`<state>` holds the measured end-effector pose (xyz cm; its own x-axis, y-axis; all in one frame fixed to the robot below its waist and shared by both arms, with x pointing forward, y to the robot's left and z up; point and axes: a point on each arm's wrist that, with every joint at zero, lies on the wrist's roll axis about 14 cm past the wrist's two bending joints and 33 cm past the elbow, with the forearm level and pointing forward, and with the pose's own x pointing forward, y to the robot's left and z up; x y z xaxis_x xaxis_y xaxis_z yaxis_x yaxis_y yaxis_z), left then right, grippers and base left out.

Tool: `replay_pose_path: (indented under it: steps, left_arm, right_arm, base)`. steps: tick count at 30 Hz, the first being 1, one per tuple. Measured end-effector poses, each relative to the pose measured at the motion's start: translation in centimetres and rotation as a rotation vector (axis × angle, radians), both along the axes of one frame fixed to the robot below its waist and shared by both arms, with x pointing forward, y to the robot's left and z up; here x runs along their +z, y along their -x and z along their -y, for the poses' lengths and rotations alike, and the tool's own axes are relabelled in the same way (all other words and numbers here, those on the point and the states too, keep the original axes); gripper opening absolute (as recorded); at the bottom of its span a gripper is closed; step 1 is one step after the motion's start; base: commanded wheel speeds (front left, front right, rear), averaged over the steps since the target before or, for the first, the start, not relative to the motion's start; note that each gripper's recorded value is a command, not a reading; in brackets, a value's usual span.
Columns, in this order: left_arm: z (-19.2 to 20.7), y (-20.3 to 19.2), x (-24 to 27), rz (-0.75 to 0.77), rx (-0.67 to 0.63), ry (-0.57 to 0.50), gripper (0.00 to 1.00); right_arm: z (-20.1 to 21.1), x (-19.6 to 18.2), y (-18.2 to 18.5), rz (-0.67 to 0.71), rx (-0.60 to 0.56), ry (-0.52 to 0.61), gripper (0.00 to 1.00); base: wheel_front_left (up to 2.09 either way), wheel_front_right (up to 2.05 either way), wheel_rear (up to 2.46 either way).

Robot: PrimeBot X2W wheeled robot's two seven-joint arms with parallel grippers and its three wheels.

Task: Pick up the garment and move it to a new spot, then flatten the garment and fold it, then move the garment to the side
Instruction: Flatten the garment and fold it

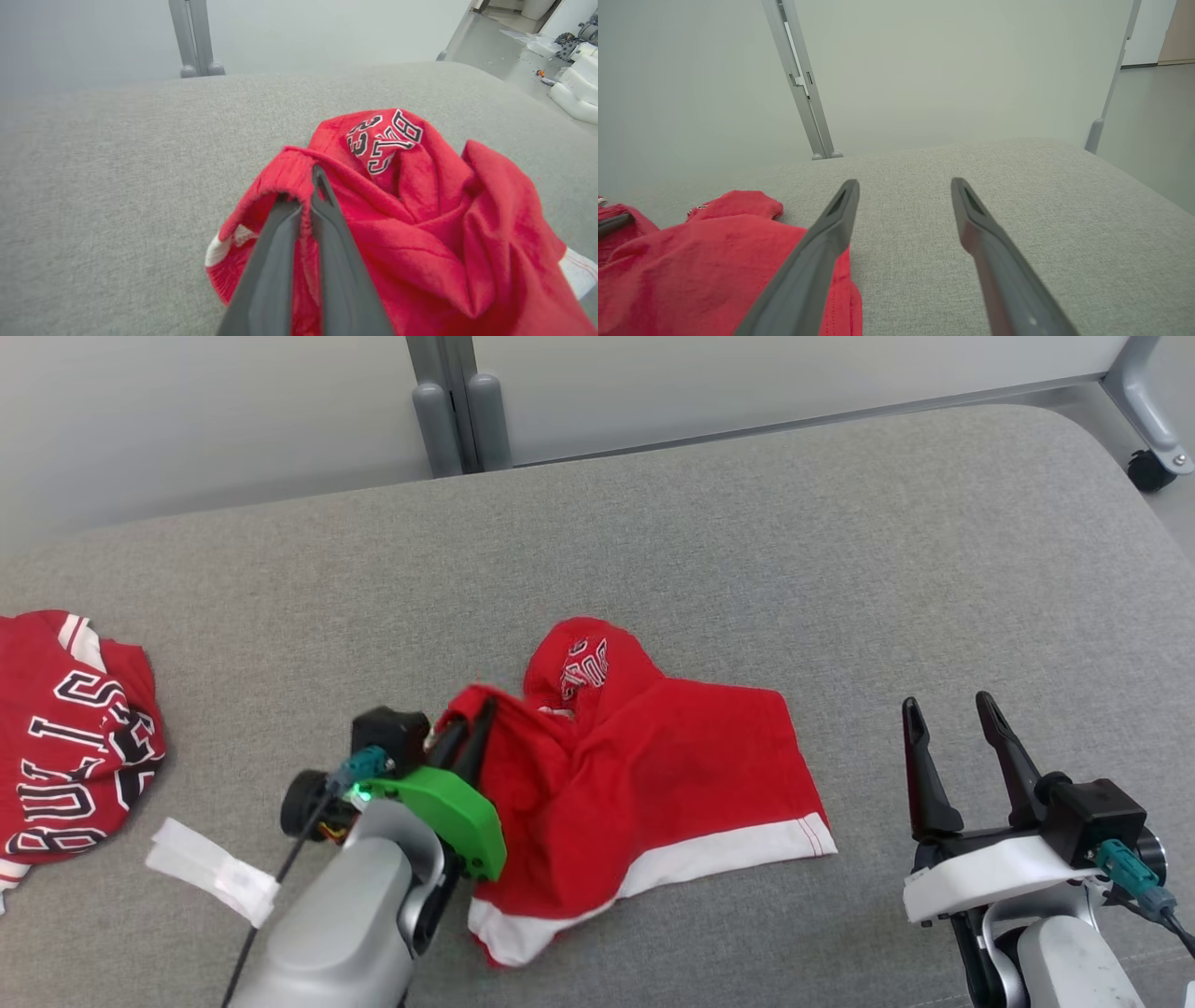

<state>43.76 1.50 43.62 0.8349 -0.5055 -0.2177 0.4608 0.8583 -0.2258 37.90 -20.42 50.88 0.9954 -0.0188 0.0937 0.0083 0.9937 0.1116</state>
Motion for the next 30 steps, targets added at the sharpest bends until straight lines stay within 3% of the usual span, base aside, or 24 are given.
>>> replay_pose_path:
  steps: [3,8,9,10,11,21,30]
  left_arm:
    - [-2.0,-2.5,2.5,0.089,0.051,-0.022,0.00]
    - [-3.8,-3.3,2.3,0.091,0.091,-0.060,0.00]
    - [-4.0,-3.3,2.1,0.089,0.093,-0.067,0.22]
    - [-4.2,-3.3,2.0,0.088,0.097,-0.072,0.64]
    - [-4.3,-3.3,1.9,0.084,0.101,-0.074,1.00]
    - [-5.6,-0.4,1.1,0.057,0.151,-0.038,1.00]
    - [-10.8,1.9,2.8,0.125,0.296,-0.027,1.00]
  right_arm:
    - [-0.1,0.0,0.0,0.001,0.002,0.000,1.00]
    - [0.3,0.1,0.3,0.002,-0.008,0.001,1.00]
    - [0.3,0.1,0.3,0.003,-0.009,0.001,1.00]
    - [0.3,0.1,0.3,0.003,-0.010,0.001,1.00]
    - [0.3,0.2,0.3,0.003,-0.010,0.000,1.00]
    - [-0.6,0.6,0.4,0.018,0.016,-0.007,1.00]
    - [-2.2,1.1,0.8,0.034,0.064,-0.011,1.00]
  base:
    - [0.00,0.00,0.00]
    - [0.00,0.00,0.00]
    - [0.00,0.00,0.00]
    - [0.00,0.00,0.00]
    - [0.00,0.00,0.00]
    - [0.00,0.00,0.00]
    - [0.00,0.00,0.00]
